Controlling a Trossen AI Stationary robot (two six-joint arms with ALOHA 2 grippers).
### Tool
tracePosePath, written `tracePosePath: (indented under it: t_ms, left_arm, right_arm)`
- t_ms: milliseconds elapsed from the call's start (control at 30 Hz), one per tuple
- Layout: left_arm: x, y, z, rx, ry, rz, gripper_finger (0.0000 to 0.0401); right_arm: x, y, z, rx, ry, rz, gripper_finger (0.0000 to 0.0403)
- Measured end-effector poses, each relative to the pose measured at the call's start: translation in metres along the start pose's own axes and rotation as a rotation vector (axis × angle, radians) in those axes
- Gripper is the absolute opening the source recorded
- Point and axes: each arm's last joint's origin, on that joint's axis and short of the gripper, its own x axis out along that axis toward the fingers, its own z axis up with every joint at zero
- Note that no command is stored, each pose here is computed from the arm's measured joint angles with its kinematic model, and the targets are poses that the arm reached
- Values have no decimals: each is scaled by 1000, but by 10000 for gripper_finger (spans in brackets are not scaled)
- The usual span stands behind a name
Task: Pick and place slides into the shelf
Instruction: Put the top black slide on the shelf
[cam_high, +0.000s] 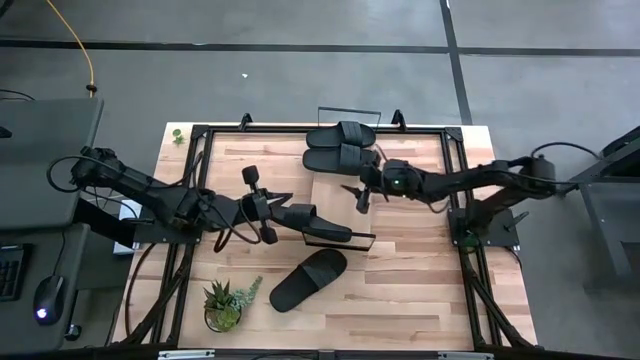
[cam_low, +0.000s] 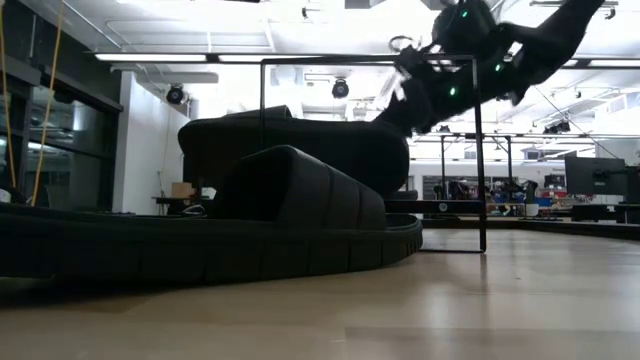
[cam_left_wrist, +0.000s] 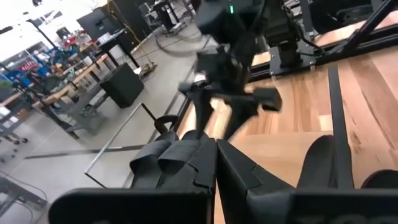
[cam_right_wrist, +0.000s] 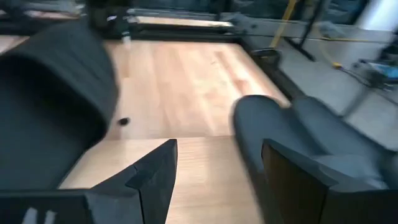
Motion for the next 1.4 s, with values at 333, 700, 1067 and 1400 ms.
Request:
tracePosePath:
  t_ms: [333, 700, 1067, 1400]
  left_arm:
    - [0, 0, 0, 2, 0, 2, 1]
    - [0, -1, -1, 12, 7, 0, 1]
    - [0, -1, -1, 14, 8, -1, 1]
    - [0, -1, -1, 13, 8, -1, 1]
  right_arm:
    - [46, 9, -8, -27, 1, 157, 224]
    - [81, 25, 4, -30, 36, 341, 224]
    - [84, 36, 13, -15, 24, 410, 224]
    - [83, 37, 14, 11, 11, 466, 224]
